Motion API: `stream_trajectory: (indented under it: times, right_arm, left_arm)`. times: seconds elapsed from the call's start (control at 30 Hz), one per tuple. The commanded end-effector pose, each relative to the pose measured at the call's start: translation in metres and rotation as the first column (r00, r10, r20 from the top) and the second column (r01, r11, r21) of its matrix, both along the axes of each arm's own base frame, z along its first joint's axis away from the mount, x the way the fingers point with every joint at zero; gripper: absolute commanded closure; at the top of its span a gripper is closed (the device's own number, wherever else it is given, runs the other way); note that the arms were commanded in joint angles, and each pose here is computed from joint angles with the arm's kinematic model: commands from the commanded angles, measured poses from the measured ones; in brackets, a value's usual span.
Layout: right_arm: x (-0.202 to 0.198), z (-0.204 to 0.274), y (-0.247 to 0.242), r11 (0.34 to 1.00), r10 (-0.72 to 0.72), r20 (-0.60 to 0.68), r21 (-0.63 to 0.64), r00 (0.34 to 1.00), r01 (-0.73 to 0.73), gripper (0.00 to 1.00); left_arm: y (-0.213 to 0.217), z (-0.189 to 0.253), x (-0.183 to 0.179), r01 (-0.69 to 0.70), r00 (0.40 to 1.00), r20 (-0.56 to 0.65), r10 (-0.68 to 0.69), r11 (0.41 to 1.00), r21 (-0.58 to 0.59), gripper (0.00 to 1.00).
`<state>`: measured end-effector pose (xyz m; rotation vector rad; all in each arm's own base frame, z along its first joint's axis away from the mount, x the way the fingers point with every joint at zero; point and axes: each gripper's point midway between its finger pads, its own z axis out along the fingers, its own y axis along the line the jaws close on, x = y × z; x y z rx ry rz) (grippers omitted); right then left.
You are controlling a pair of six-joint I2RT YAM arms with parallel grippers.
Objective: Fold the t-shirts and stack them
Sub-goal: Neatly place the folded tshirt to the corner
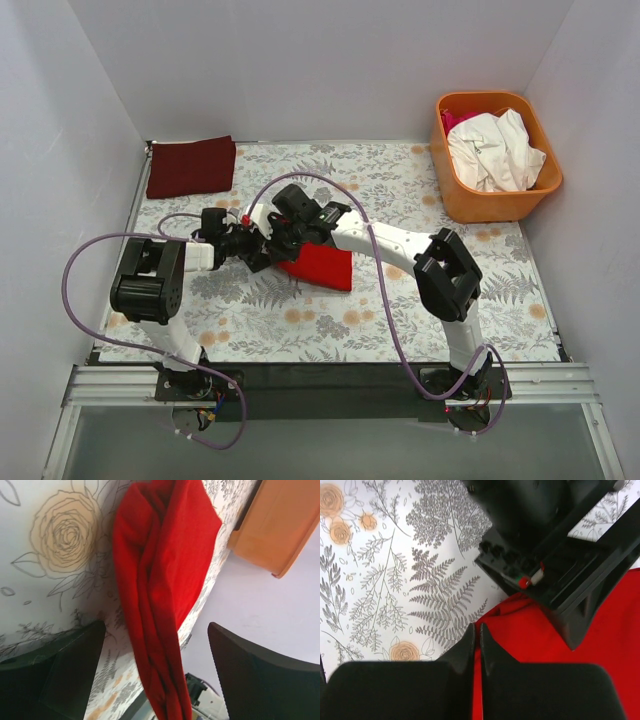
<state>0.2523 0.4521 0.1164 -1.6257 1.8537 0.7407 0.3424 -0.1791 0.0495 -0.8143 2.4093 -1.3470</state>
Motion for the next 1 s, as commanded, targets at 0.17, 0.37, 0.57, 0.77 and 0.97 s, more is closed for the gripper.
stream_trajectory:
  times: [0.17, 0.37, 0.57, 0.77, 0.97]
  right_arm:
    - [0.002, 0.021, 0.027, 0.996, 0.015, -0.023, 0.083, 1.0, -0.013, 0.99]
    - [0.005, 0.022, 0.032, 0.996, 0.009, -0.026, 0.092, 1.0, -0.007, 0.99]
    - [0.009, 0.025, 0.036, 0.995, 0.001, -0.018, 0.1, 1.0, 0.001, 0.99]
    - [0.028, 0.037, 0.002, 0.992, -0.068, -0.032, 0.104, 0.997, 0.071, 0.59]
    - [0.037, 0.058, -0.055, 0.984, -0.126, -0.034, 0.122, 0.991, 0.13, 0.29]
  left_arm:
    - [-0.01, -0.026, 0.019, -0.09, 0.994, -0.051, 0.092, 0.995, 0.04, 0.35]
    - [-0.017, -0.028, 0.027, -0.092, 0.994, -0.065, 0.092, 0.996, 0.003, 0.57]
    - [-0.016, -0.023, 0.042, -0.026, 0.999, -0.021, 0.028, 0.997, 0.078, 1.0]
    - [0.018, -0.023, 0.073, 0.125, 0.987, 0.041, -0.152, 0.915, 0.383, 1.0]
    - [0.061, 0.016, 0.129, 0.119, 0.942, 0.203, -0.266, 0.833, 0.54, 1.0]
